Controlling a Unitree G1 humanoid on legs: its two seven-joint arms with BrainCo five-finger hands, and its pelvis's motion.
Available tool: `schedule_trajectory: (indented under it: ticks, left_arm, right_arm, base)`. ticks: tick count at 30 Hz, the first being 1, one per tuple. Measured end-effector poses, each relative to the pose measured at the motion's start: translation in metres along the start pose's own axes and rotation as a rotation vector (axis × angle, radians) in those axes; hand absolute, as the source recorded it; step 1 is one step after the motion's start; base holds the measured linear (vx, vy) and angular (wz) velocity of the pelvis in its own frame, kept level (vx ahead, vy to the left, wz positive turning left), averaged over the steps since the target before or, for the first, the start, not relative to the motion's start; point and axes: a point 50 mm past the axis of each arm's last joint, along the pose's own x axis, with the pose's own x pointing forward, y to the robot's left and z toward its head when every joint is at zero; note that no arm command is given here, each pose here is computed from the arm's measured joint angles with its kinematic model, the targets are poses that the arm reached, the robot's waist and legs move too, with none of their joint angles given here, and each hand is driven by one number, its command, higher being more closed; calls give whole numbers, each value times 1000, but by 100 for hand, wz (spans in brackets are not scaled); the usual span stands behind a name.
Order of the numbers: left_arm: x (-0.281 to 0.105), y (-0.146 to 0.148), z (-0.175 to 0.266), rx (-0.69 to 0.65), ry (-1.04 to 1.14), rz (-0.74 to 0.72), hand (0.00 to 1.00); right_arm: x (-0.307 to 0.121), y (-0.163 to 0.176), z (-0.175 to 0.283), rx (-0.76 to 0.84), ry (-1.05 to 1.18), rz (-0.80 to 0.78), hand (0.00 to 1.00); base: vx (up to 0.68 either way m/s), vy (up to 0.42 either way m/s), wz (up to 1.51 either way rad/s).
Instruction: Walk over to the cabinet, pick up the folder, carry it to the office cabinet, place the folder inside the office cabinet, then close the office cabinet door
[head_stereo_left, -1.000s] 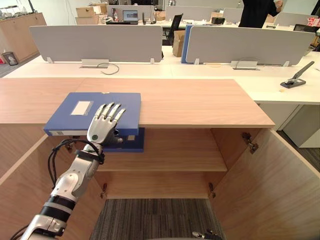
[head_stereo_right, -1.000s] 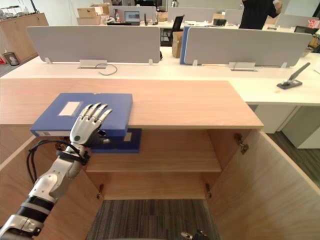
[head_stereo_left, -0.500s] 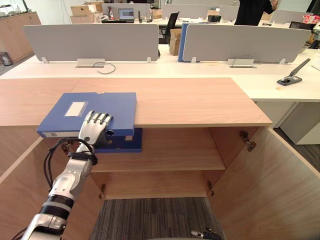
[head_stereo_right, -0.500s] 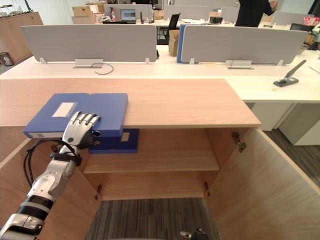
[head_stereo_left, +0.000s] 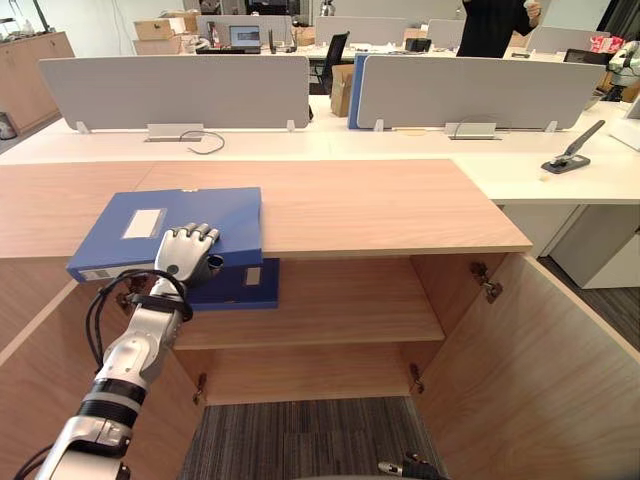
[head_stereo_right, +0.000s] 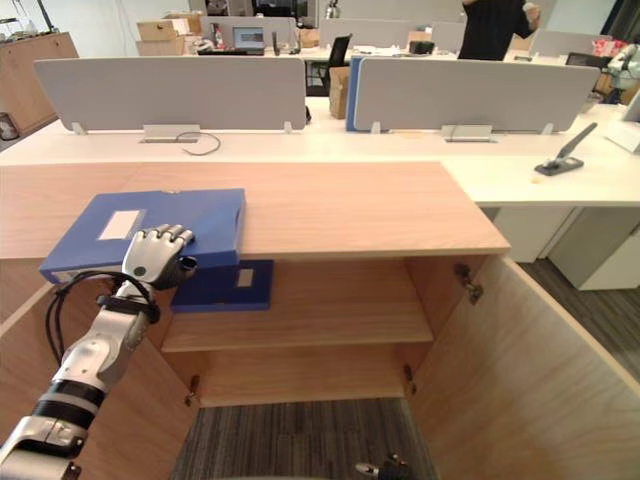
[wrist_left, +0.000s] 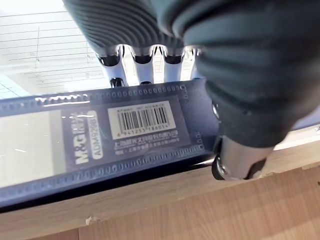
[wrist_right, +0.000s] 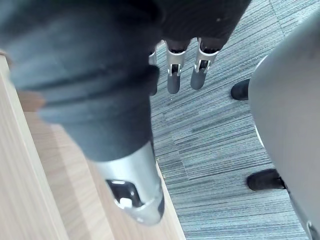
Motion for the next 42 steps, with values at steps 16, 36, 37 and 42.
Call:
schedule_trajectory:
  ticks: [16,36,37,42]
  left_arm:
    - [-26,76,67,-486,-147,335,100]
    - [-63,139,30,-1460,-70,765,100]
    - [-63,138,30,-1499,-79,756,100]
    - [-67,134,38,-1896,-173,715,100]
  right_arm:
    - [-3,-19,-8,155,-1,-60,0]
    - [-5,-29,-19,231,30,-98,0]
    - [-5,-29,-19,232,30,-98,0]
    - [-4,0,18,134,-135,18,0]
  base:
    - [0,0,0]
    - [-31,3,-2]
    - [0,0,0]
    - [-6,-1,-1]
